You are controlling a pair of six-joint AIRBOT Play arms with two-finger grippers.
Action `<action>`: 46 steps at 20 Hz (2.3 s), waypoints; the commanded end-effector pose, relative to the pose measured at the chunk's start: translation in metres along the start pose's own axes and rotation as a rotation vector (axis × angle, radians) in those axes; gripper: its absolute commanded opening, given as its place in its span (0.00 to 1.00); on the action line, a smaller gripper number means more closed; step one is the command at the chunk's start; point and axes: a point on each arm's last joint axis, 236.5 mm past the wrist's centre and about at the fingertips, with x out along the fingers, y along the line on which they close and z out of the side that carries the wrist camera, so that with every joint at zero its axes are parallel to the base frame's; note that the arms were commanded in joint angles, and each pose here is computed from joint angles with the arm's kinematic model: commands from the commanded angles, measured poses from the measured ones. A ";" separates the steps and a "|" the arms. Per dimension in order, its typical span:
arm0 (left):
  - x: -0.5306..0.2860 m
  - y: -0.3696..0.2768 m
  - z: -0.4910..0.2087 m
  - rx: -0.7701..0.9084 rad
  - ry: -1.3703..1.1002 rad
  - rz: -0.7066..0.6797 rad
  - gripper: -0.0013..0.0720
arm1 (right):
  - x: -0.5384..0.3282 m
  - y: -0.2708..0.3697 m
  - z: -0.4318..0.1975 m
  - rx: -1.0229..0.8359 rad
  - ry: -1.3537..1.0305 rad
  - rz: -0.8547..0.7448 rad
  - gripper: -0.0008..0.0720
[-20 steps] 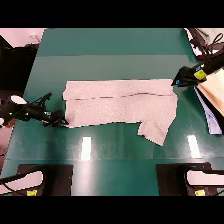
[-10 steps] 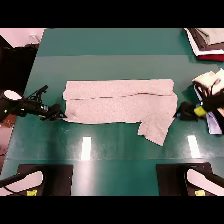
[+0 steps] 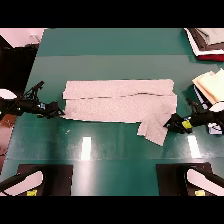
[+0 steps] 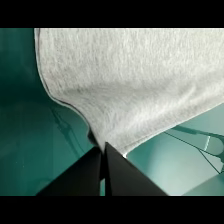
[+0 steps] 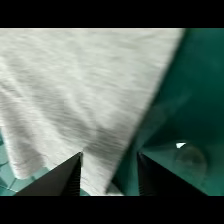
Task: Fold the shirts.
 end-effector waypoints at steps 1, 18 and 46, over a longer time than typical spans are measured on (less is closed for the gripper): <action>-0.001 -0.001 -0.001 0.003 0.003 0.000 0.05 | 0.017 0.001 0.013 -0.014 -0.041 -0.016 0.40; -0.068 -0.010 -0.082 0.151 0.178 0.149 0.05 | -0.089 -0.003 -0.085 -0.182 -0.140 -0.162 0.03; -0.049 -0.012 0.115 -0.097 -0.517 -0.020 0.93 | -0.079 0.086 0.107 -0.335 -0.265 -0.115 0.81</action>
